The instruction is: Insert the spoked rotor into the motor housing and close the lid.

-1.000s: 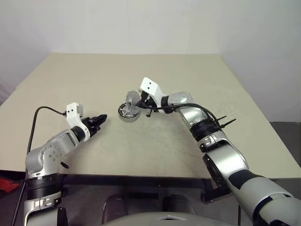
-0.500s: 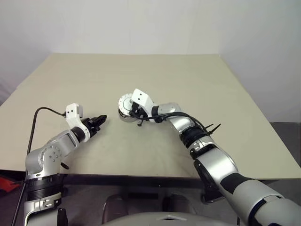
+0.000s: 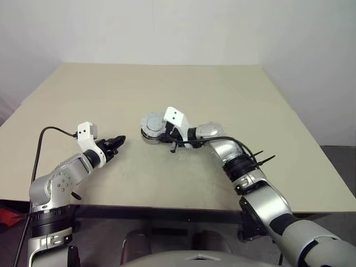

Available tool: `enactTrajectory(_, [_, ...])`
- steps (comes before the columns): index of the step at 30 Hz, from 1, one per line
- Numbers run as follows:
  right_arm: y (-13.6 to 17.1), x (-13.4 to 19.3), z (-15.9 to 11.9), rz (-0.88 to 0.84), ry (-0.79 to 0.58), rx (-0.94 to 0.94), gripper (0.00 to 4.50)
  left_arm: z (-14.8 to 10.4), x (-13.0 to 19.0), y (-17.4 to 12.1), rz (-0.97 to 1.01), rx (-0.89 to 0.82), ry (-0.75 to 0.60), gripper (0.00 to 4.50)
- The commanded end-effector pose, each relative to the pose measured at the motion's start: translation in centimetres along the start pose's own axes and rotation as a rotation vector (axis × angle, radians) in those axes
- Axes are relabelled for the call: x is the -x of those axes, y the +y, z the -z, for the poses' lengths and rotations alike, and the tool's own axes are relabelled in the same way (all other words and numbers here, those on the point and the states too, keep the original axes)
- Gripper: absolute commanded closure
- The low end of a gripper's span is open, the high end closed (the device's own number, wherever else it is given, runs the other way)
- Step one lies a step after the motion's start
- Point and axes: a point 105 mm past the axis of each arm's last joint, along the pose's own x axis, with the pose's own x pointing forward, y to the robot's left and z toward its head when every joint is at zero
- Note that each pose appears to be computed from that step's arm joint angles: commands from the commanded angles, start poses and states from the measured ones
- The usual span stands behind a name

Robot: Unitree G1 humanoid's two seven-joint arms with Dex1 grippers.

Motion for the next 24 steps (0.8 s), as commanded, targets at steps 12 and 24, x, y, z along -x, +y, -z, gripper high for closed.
enactTrajectory(12, [-2.9, -4.0, -2.4, 0.156, -0.090, -0.019, 4.45, -1.7, -0.1, -1.1, 0.039, -0.050, -0.052, 2.52])
enactTrajectory(24, [-2.3, -4.9, 0.6, 0.202, -0.036, -0.095, 4.45, -1.3, 0.8, -0.8, 0.015, -0.045, -0.062, 2.52])
